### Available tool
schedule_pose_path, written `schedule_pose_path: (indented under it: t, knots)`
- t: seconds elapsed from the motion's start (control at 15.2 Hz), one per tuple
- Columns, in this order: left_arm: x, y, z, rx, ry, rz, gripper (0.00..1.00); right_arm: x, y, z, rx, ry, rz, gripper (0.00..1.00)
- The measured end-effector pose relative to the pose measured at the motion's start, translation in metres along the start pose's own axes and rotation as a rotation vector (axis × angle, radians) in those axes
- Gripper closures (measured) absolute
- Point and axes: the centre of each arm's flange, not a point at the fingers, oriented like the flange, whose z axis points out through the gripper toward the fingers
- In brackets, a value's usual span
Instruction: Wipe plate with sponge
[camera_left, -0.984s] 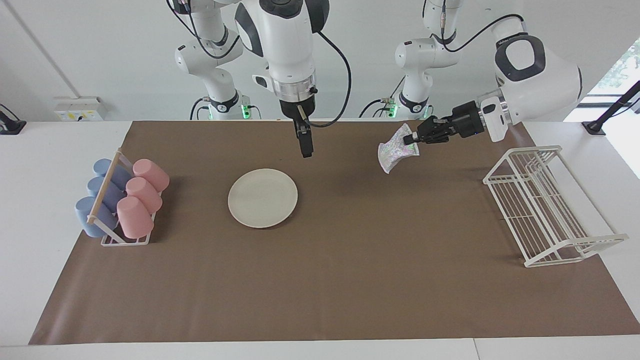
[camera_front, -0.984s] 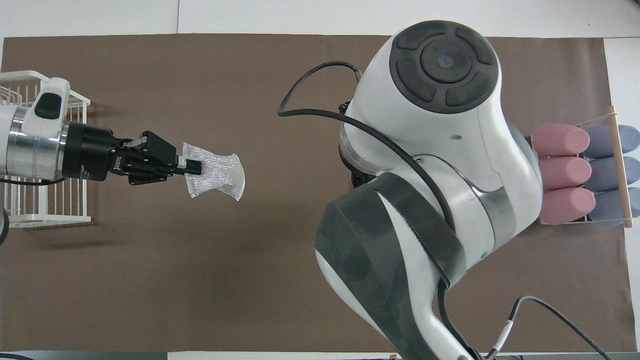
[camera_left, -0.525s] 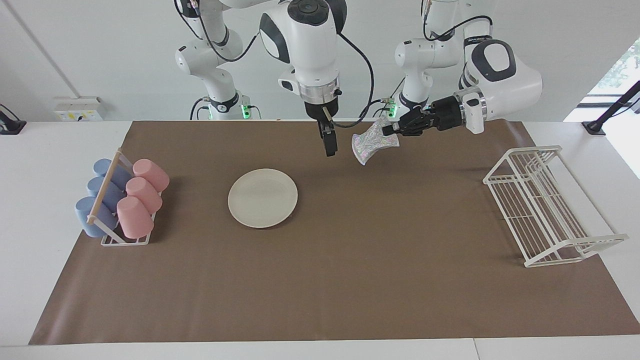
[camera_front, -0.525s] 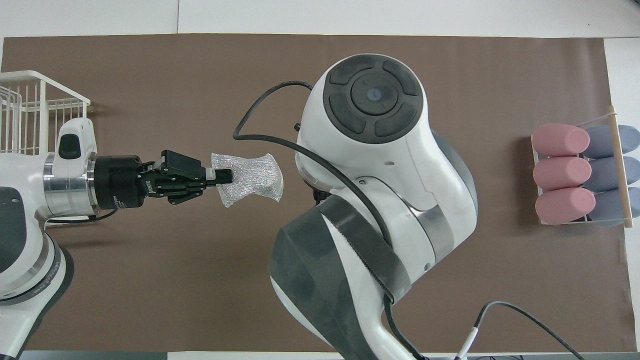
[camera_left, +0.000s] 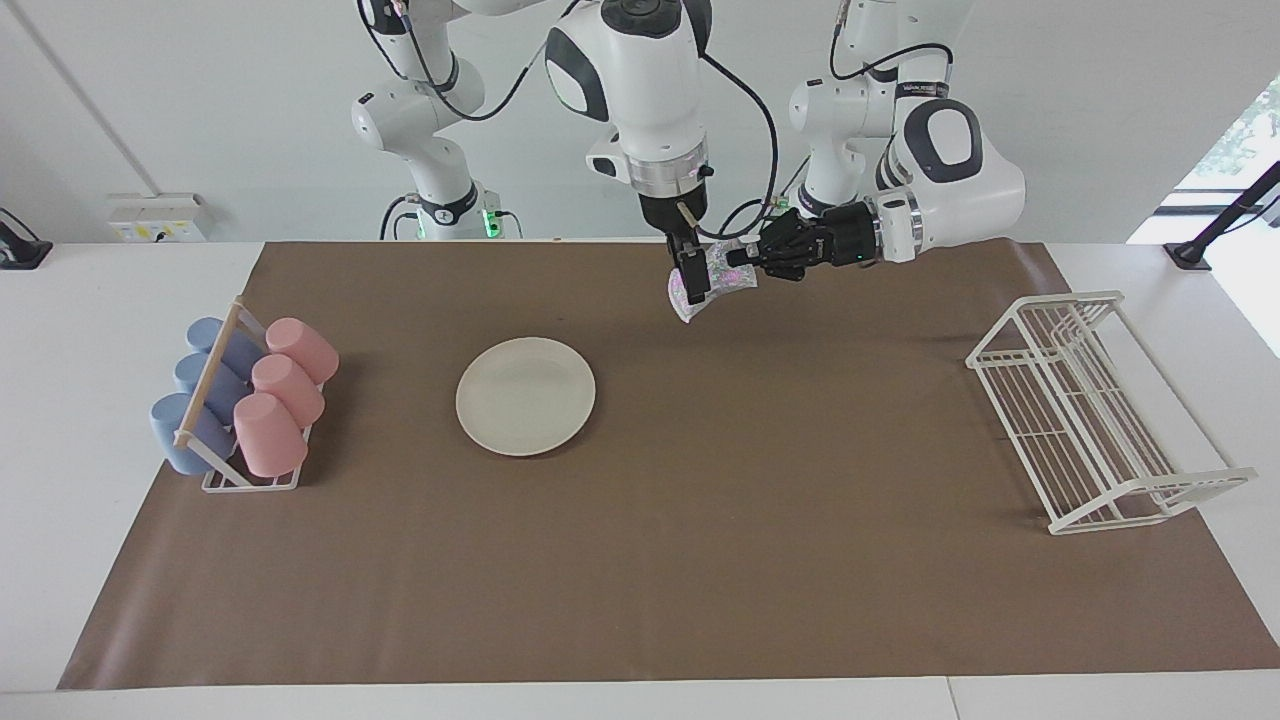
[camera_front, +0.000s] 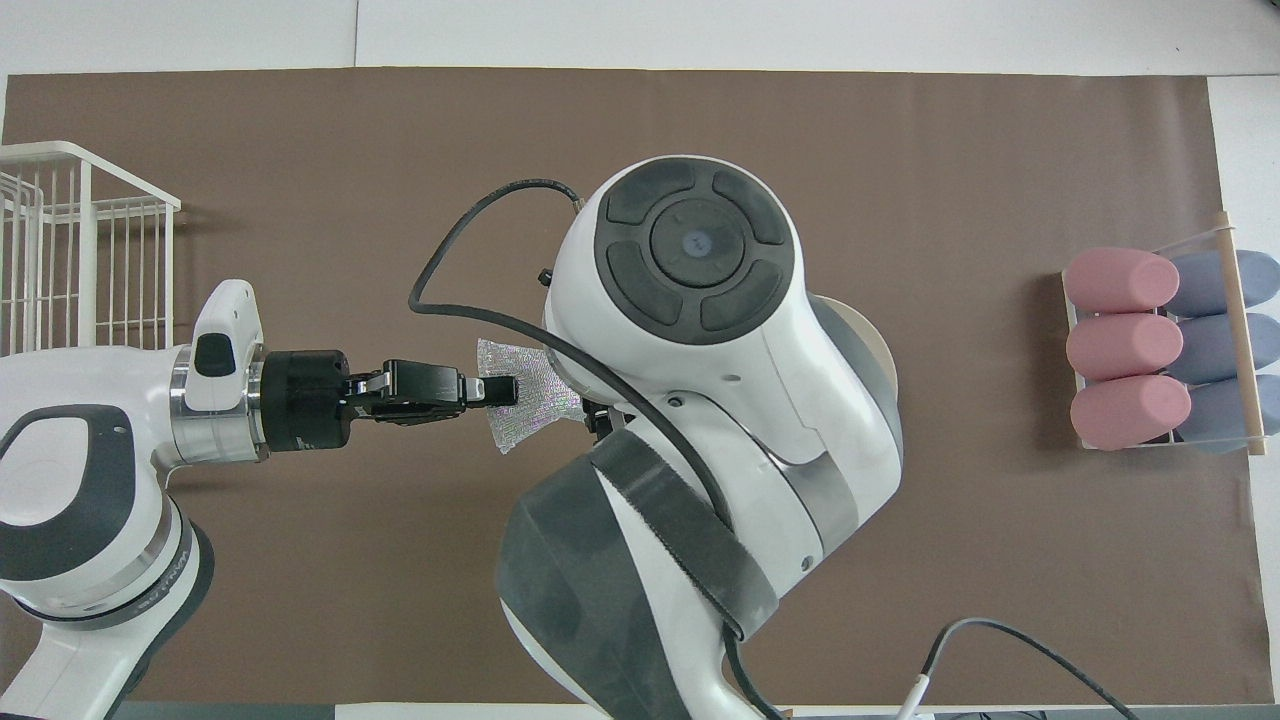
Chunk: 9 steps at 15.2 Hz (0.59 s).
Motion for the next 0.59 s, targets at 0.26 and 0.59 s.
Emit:
schedule_pose_path:
  t: [0.26, 0.59]
  knots:
    - [0.0, 0.0, 0.0, -0.001, -0.001, 0.009, 0.96, 0.0, 0.001, 0.01, -0.021, -0.023, 0.011, 0.0]
    - [0.0, 0.0, -0.001, -0.002, -0.001, 0.009, 0.96, -0.007, 0.009, 0.015, -0.049, -0.051, 0.011, 0.0]
